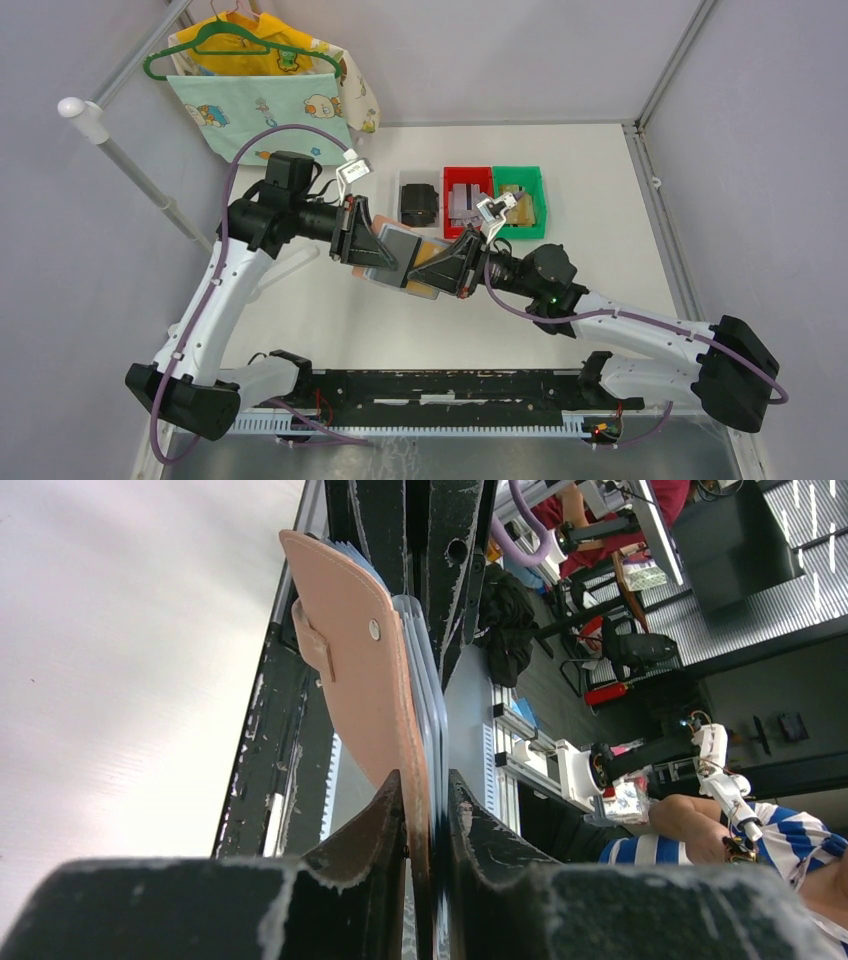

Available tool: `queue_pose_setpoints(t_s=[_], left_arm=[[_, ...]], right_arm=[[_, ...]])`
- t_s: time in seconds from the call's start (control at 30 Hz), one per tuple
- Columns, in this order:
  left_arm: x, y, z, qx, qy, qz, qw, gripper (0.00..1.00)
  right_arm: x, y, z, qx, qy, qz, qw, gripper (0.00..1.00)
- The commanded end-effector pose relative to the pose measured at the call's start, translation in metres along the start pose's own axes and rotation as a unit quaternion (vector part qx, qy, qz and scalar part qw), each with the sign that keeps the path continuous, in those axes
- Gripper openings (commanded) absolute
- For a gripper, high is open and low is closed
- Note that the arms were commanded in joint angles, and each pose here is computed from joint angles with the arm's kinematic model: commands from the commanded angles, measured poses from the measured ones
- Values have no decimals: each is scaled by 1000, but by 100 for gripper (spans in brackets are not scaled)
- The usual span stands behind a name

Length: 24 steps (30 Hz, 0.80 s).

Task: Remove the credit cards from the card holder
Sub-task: Remove the credit card from the card holder.

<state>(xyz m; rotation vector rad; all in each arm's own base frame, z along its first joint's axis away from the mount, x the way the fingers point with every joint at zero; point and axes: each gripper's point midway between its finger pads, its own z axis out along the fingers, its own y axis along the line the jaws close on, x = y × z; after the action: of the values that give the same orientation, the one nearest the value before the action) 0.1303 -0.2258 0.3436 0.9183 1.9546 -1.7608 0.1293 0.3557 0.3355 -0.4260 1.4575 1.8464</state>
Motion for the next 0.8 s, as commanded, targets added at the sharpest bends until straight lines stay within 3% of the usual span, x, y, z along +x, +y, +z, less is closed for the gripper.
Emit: queue_pose_setpoints(t_s=[0.0, 0.1, 0.17, 0.3, 0.47, 0.77], left_arm=[[1, -27, -3, 34, 0, 41, 999, 20], [1, -26, -4, 32, -1, 41, 999, 7], [2, -25, -4, 29, -1, 41, 999, 6], [2, -25, -4, 29, -2, 42, 999, 7], [1, -27, -4, 30, -2, 45, 999, 10], [-10, -37, -10, 56, -10, 42, 997, 25]], right_arm=[[-29, 11, 10, -6, -45, -23, 999, 19], [-28, 8, 9, -1, -48, -18, 999, 39], [-31, 9, 11, -4, -52, -16, 998, 40], [-32, 6, 18, 4, -47, -18, 999, 30], [-31, 6, 14, 0, -52, -16, 999, 0], [-31, 10, -10, -22, -104, -16, 994, 0]])
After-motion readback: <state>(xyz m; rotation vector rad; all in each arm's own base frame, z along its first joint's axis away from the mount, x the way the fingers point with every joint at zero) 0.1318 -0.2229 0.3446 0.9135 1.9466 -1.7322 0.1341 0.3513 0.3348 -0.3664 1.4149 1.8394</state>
